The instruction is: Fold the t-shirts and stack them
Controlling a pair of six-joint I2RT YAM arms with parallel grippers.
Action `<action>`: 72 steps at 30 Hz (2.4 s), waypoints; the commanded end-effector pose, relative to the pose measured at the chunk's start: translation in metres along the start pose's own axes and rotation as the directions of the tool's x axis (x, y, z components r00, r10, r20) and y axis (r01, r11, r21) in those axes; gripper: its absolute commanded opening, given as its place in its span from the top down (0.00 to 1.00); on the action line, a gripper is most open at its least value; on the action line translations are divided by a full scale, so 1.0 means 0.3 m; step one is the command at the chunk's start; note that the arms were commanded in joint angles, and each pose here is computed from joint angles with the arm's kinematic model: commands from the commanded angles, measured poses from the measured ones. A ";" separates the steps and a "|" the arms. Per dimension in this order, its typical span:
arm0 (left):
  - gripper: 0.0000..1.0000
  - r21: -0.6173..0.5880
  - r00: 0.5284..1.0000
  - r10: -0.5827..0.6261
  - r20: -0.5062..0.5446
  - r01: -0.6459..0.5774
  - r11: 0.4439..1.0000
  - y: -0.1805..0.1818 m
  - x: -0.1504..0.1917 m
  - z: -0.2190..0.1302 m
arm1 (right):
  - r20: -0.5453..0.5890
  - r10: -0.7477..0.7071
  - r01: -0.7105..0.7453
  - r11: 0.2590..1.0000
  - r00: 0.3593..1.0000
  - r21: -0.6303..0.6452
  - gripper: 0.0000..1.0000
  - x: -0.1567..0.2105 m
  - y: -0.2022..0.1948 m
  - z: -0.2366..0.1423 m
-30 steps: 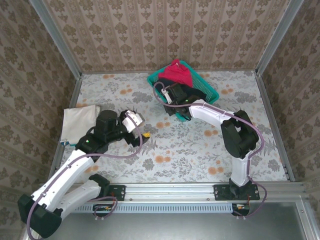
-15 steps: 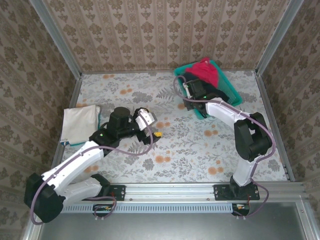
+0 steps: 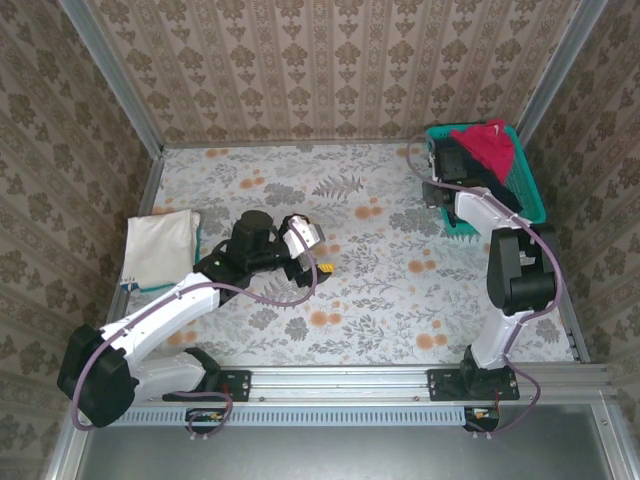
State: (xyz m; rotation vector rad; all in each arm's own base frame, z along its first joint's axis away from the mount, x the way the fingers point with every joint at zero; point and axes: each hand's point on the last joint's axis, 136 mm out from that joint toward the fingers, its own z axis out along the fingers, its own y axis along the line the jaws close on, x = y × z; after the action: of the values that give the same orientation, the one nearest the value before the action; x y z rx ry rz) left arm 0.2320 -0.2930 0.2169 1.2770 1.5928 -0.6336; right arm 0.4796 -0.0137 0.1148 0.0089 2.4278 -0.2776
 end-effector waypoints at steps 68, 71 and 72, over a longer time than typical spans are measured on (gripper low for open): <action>0.00 -0.093 0.985 -0.081 0.151 0.095 0.991 0.031 -0.068 0.015 | 0.184 0.459 -0.439 0.888 0.869 -0.139 1.00 -0.356 -0.360 -0.167; 0.00 -0.093 0.985 -0.082 0.153 0.097 0.991 0.032 -0.071 0.014 | 0.226 0.475 -0.464 0.880 0.850 -0.105 0.93 -0.368 -0.397 -0.219; 0.00 -0.091 0.985 -0.083 0.151 0.098 0.991 0.030 -0.068 0.014 | 0.230 0.478 -0.472 0.877 0.848 -0.083 0.74 -0.365 -0.414 -0.217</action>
State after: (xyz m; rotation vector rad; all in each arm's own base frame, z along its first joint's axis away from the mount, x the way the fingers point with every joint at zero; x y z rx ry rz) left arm 0.2427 -0.3008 0.2279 1.0885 1.5712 -0.6692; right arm 0.5194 -0.1017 0.2503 0.4795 2.1301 0.0312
